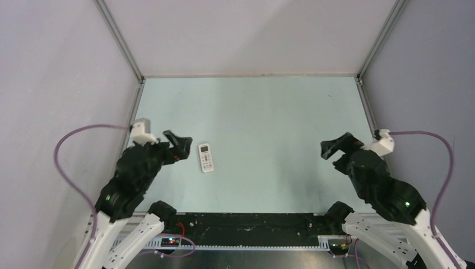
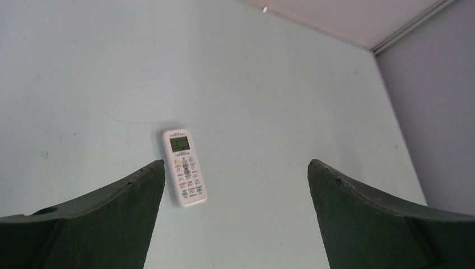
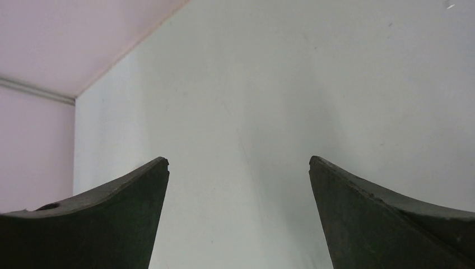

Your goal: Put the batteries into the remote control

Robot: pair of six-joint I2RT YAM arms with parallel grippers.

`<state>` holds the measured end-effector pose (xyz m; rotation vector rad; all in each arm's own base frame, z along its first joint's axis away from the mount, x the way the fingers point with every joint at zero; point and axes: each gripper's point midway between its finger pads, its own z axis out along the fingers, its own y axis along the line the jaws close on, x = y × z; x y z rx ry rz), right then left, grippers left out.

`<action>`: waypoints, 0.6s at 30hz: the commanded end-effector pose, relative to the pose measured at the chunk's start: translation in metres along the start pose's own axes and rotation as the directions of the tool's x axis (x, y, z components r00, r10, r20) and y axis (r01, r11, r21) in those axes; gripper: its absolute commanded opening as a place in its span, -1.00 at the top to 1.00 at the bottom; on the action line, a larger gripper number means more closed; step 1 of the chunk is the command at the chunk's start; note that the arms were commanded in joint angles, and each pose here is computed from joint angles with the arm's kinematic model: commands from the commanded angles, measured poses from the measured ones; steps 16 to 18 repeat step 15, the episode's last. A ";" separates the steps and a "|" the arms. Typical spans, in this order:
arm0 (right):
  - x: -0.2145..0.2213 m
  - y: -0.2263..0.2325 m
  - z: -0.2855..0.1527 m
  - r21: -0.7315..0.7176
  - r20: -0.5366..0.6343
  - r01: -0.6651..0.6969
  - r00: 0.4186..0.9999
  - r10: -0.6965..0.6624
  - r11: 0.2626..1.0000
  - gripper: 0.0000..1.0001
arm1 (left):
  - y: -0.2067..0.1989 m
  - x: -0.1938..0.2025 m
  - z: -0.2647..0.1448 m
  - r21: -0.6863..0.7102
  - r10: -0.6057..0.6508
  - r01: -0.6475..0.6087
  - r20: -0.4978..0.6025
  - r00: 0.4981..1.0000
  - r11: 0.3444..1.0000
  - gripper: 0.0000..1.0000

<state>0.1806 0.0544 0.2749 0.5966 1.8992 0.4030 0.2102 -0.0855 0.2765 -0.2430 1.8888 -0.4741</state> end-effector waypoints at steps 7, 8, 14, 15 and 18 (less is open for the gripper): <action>-0.081 -0.070 -0.056 0.115 0.320 -0.002 0.947 -0.035 0.993 -0.99 | 0.034 -0.001 -0.052 0.004 0.044 -0.046 0.151 0.988 0.999 -0.99; -0.083 -0.072 -0.058 0.118 0.330 -0.003 0.943 -0.036 0.993 -0.99 | 0.035 -0.001 -0.056 0.007 0.039 -0.040 0.164 0.986 0.999 -0.99; -0.092 -0.082 -0.067 0.145 0.358 0.049 0.928 -0.099 0.988 -0.99 | 0.039 0.001 -0.059 0.004 0.040 -0.041 0.175 0.984 0.999 -0.99; -0.093 -0.081 -0.067 0.146 0.363 0.050 0.926 -0.100 0.988 -0.99 | 0.039 0.001 -0.059 0.008 0.042 -0.044 0.174 0.984 0.999 -0.99; -0.093 -0.081 -0.067 0.146 0.363 0.050 0.926 -0.100 0.988 -0.99 | 0.039 0.001 -0.059 0.008 0.042 -0.044 0.174 0.984 0.999 -0.99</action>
